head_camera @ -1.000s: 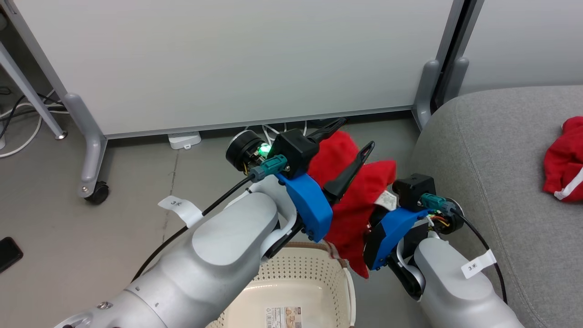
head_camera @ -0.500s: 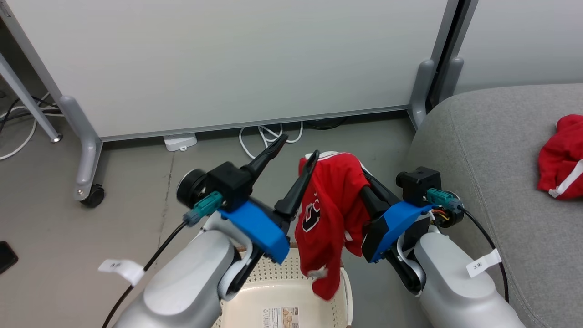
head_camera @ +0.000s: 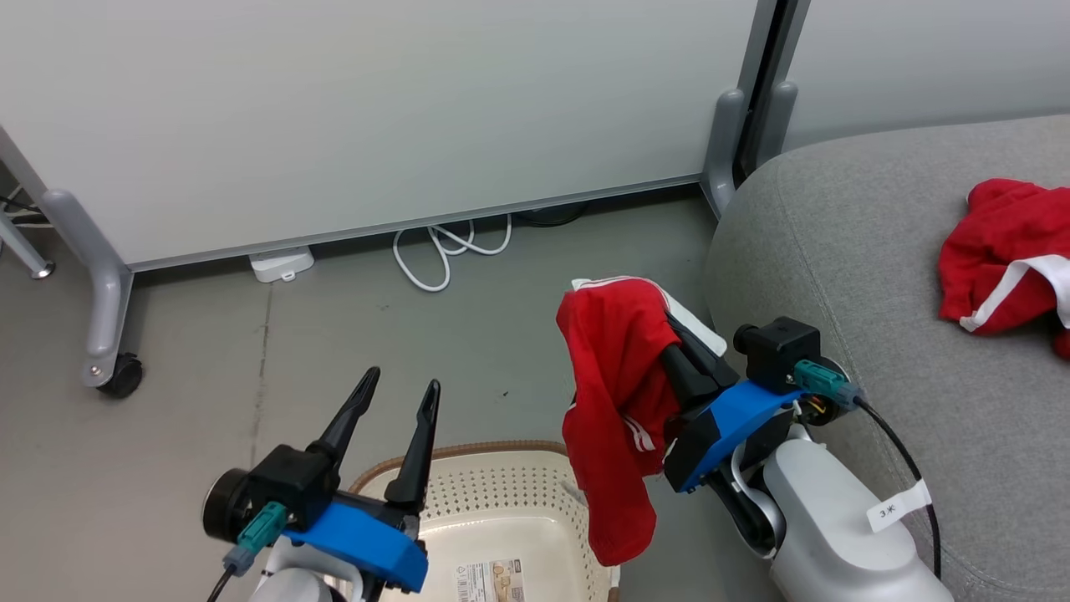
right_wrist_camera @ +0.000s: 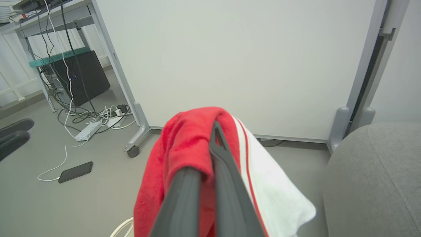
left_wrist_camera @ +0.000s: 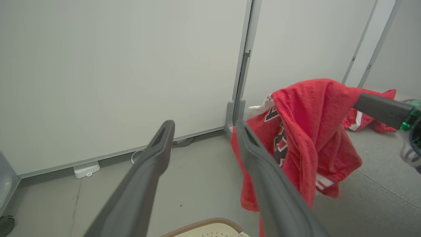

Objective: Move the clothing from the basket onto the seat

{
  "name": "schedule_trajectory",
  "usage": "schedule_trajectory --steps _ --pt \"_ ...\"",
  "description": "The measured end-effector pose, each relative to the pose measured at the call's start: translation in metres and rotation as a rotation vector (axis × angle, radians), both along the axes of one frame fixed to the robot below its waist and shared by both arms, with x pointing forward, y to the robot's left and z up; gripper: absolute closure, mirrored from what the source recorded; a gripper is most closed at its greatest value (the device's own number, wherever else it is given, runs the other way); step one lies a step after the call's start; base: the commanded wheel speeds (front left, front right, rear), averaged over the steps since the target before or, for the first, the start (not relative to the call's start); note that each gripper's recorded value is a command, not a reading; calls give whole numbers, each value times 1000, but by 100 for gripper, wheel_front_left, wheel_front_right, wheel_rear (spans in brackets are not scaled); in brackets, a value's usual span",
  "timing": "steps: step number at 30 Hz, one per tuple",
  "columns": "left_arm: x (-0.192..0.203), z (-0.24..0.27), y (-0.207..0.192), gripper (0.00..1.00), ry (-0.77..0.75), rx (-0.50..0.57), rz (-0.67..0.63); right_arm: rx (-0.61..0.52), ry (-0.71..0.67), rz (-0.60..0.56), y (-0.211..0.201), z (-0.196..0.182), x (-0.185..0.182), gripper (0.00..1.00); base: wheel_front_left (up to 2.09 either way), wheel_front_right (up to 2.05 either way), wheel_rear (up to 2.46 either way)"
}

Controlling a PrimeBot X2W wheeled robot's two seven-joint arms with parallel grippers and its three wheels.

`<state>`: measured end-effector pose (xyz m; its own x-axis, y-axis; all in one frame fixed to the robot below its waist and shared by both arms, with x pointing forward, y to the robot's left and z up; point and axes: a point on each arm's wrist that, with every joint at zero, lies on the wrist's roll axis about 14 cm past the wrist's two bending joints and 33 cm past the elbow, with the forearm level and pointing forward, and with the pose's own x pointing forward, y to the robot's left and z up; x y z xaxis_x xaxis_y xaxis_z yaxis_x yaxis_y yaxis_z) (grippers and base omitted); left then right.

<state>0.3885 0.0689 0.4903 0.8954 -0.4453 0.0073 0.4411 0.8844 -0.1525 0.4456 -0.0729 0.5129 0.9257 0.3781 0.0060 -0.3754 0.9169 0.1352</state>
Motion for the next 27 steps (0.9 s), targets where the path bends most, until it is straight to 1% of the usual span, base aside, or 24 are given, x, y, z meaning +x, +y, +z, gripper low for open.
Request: schedule_trajectory --steps 3,8,15,19,27 --pt "-3 -9 4 0 21 4 11 4 4 -12 -4 -2 -2 100 0 0 0" --pt "0 -9 3 0 15 0 12 5 9 -28 -10 -5 -3 100 0 0 0" --pt "8 -11 -11 0 9 5 -31 21 -2 -62 -25 -1 -7 100 0 0 0" --pt "15 -14 -29 0 8 12 -83 36 -9 -108 -42 2 -12 100 0 0 0" --pt "25 -15 -82 0 -2 -3 -232 45 -4 -252 -95 -1 -31 100 0 0 0"
